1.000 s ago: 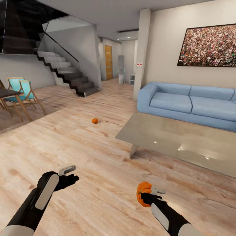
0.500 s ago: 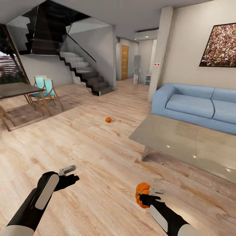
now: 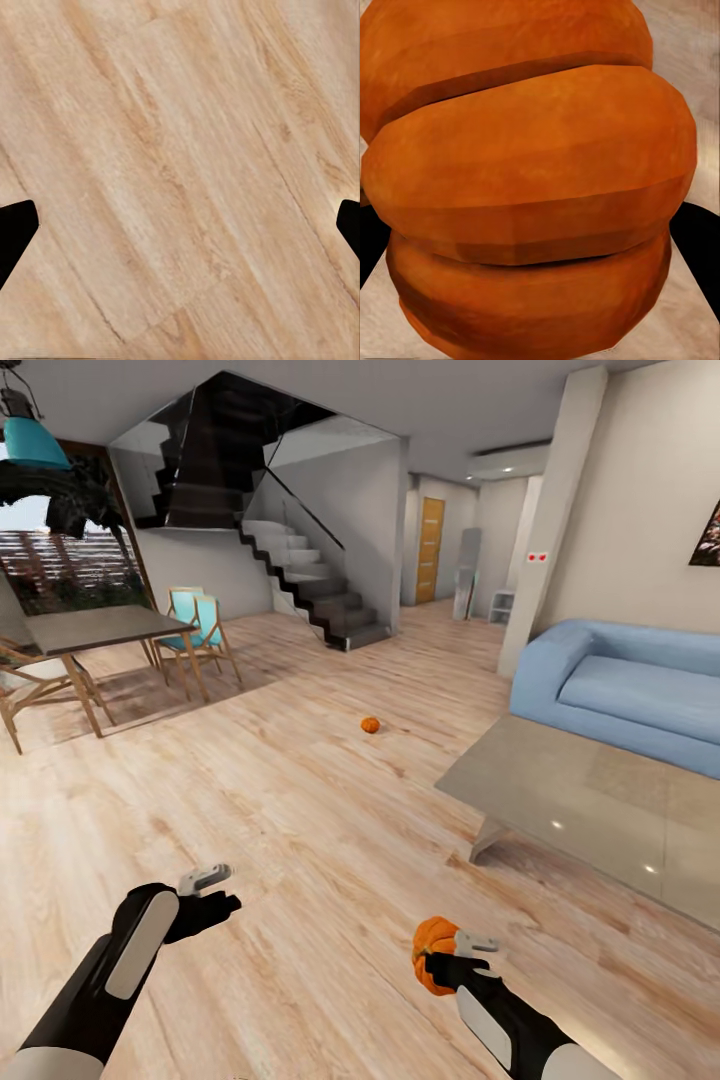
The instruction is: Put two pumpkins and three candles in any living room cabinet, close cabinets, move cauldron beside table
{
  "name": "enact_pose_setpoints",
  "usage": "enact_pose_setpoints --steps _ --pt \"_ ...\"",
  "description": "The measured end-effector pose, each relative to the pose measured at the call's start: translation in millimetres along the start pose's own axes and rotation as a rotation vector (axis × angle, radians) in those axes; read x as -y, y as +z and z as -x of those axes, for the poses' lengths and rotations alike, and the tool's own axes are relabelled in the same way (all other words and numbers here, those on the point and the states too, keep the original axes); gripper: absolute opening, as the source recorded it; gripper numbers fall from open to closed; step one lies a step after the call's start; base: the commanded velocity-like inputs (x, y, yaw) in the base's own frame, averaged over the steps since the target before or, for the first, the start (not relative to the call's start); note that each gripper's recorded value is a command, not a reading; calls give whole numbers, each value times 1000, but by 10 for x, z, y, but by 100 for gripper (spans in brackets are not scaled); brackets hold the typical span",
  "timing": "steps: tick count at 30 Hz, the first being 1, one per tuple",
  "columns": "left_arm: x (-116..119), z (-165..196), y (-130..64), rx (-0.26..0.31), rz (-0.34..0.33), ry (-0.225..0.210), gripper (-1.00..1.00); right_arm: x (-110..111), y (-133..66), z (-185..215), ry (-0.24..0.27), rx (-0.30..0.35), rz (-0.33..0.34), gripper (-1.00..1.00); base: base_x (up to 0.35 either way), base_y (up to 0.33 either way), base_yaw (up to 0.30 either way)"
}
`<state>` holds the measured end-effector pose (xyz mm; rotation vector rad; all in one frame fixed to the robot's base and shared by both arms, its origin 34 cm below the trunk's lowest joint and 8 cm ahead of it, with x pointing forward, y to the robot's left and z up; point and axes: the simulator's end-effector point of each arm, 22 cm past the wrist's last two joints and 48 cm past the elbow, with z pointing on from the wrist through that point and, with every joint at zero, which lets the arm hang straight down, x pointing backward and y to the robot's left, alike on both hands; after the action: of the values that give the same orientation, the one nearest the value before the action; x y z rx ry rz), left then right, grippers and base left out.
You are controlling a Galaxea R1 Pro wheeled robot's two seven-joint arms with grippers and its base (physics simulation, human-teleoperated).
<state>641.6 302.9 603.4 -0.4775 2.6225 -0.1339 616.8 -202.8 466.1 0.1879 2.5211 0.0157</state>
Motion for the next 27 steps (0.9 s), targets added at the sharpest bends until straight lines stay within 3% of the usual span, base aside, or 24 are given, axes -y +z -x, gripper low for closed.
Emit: enact_pose_setpoints --steps 13,21,27 --pt "-51 25 -5 4 6 -11 100 -81 -8 -14 -3 -1 13 -100 4 0 292" --pt "-85 40 -12 7 11 -14 100 -152 -22 -56 -44 -3 19 -100 159 0 292" --pt "-323 52 17 -1 32 -90 100 -161 -24 -58 -47 -2 21 -100 323 0 292"
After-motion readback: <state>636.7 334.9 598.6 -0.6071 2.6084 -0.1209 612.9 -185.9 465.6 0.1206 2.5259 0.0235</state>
